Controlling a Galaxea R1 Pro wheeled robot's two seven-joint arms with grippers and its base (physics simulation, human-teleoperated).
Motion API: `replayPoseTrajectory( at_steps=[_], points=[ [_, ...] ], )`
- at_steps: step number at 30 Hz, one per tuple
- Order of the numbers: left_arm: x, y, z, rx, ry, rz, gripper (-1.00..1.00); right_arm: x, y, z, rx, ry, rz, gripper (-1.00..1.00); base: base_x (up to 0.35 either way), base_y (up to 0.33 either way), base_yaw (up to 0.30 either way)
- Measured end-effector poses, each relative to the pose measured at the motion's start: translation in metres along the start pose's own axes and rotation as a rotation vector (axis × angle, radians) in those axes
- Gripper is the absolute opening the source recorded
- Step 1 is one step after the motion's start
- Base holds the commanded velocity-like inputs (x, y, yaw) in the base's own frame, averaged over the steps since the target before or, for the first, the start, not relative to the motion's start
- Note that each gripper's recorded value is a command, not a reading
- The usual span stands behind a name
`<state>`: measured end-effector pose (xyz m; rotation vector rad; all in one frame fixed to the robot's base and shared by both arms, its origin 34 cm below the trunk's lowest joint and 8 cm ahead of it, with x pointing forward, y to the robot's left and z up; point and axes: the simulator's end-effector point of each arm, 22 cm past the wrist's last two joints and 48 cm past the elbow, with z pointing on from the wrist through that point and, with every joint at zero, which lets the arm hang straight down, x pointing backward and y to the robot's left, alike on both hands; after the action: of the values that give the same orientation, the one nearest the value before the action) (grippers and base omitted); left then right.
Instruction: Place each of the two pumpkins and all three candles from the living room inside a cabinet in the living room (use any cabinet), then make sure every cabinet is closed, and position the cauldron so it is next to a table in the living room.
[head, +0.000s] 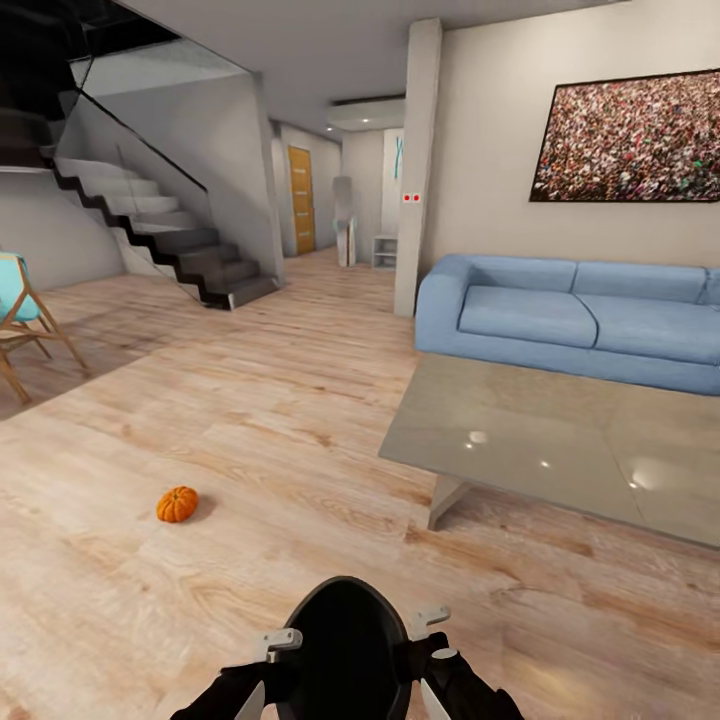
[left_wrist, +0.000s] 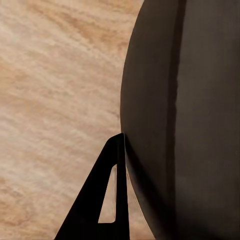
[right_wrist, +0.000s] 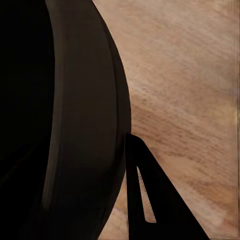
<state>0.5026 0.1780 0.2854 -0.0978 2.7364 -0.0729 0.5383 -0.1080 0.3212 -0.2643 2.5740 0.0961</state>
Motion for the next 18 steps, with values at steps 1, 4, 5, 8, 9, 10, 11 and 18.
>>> replayPoseTrajectory(
  at_steps=[1, 4, 5, 8, 9, 10, 11, 18],
  points=[
    [0.0, 0.0, 0.0, 0.0, 0.0, 0.0, -1.0, 0.0, 0.0, 0.0, 0.0, 0.0, 0.0, -1.0, 0.0, 0.0, -0.257],
    [-0.0002, 0.0, 0.0, 0.0, 0.0, 0.0, -1.0, -0.0002, 0.0, 0.0, 0.0, 0.0, 0.0, -1.0, 0.0, 0.0, -0.257],
    [-0.0002, 0.0, 0.0, 0.0, 0.0, 0.0, -1.0, -0.0003, 0.0, 0.0, 0.0, 0.0, 0.0, -1.0, 0.0, 0.0, -0.257],
    [0.0, 0.0, 0.0, 0.0, 0.0, 0.0, -1.0, 0.0001, 0.0, 0.0, 0.0, 0.0, 0.0, -1.0, 0.0, 0.0, -0.257],
    [0.0, 0.0, 0.0, 0.0, 0.0, 0.0, -1.0, 0.0, 0.0, 0.0, 0.0, 0.0, 0.0, -1.0, 0.0, 0.0, -0.257],
    [0.0, 0.0, 0.0, 0.0, 0.0, 0.0, -1.0, 0.0, 0.0, 0.0, 0.0, 0.0, 0.0, -1.0, 0.0, 0.0, -0.257],
    [0.0, 0.0, 0.0, 0.0, 0.0, 0.0, -1.0, 0.0, 0.0, 0.0, 0.0, 0.0, 0.0, -1.0, 0.0, 0.0, -0.257],
    [0.0, 0.0, 0.0, 0.0, 0.0, 0.0, -1.0, -0.0001, 0.0, 0.0, 0.0, 0.0, 0.0, -1.0, 0.0, 0.0, -0.257]
  ],
)
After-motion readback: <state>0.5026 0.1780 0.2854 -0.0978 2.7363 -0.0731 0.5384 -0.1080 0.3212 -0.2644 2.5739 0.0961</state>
